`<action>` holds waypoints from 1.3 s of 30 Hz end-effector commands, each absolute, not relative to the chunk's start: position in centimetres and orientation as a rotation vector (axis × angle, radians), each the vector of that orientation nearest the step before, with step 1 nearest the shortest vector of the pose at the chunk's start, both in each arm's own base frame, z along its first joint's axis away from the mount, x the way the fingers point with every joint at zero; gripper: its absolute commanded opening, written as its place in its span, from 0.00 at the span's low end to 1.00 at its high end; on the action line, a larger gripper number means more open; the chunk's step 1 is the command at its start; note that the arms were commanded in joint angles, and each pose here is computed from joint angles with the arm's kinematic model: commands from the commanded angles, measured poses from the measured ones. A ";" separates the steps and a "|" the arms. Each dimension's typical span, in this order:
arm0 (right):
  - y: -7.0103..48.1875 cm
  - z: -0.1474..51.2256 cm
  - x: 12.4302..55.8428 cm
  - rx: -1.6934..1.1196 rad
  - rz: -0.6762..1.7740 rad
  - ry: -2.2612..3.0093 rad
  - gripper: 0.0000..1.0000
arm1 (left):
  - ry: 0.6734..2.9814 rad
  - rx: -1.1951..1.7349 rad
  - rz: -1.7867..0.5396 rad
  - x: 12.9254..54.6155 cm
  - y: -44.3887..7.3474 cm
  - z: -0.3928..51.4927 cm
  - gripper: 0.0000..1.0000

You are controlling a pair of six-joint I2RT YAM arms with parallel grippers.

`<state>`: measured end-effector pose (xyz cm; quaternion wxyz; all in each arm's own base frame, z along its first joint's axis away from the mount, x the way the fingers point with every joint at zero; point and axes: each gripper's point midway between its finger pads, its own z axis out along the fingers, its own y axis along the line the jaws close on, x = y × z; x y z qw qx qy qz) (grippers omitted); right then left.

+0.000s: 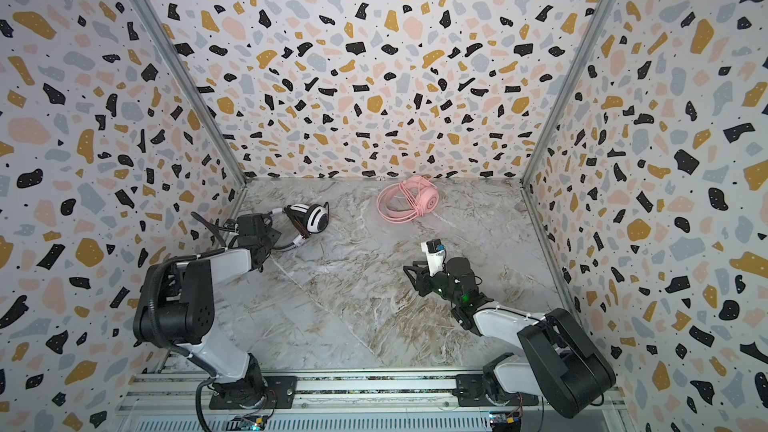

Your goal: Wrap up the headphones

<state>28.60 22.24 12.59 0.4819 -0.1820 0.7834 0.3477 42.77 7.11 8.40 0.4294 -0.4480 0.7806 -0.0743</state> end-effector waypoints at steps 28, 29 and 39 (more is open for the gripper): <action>-6.4 14.8 28.5 0.553 -0.230 1.522 0.75 | 1.496 -0.476 0.211 30.5 8.6 17.7 0.61; -6.7 14.8 28.7 0.555 -0.259 1.514 0.76 | 1.515 -0.457 0.221 30.8 8.5 17.5 0.61; -0.2 15.5 33.2 0.085 -0.136 1.540 0.78 | 1.571 -0.348 0.151 32.9 6.7 15.7 0.62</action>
